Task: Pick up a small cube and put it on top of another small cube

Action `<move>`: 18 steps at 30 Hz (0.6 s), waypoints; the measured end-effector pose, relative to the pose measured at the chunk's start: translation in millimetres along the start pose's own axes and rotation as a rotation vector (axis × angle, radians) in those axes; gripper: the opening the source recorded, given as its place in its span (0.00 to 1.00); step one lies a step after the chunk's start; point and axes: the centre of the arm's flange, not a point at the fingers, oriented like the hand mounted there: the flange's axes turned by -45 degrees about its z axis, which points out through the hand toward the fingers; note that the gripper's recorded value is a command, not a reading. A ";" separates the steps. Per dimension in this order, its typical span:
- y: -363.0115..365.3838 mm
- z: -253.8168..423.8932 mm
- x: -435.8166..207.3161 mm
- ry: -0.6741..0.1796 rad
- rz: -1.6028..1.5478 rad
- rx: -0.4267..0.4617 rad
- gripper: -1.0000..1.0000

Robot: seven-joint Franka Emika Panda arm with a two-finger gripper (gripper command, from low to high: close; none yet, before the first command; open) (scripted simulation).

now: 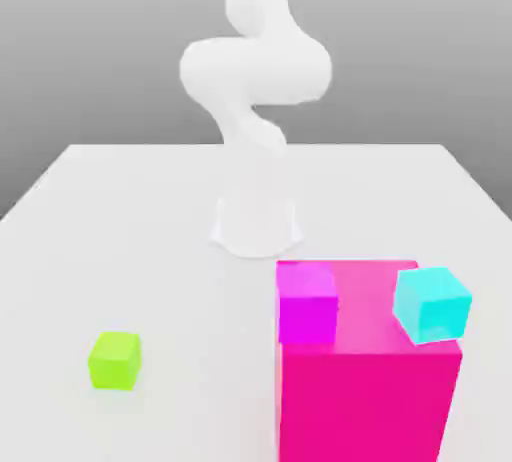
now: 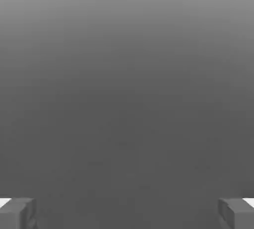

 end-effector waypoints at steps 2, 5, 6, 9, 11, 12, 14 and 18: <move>12.4 43.4 -6.2 -0.054 0.106 -0.058 0.50; 35.8 102.8 -21.8 -0.126 0.260 -0.137 0.50; 44.6 121.4 -28.7 -0.149 0.312 -0.163 0.50; 73.2 173.9 -54.4 -0.215 0.468 -0.237 0.50; 93.1 205.5 -75.5 -0.256 0.574 -0.284 0.50; 103.1 220.3 -87.2 -0.277 0.628 -0.307 0.50; 122.6 247.6 -112.6 -0.316 0.736 -0.352 0.50; 157.6 292.9 -170.1 -0.393 0.956 -0.436 0.50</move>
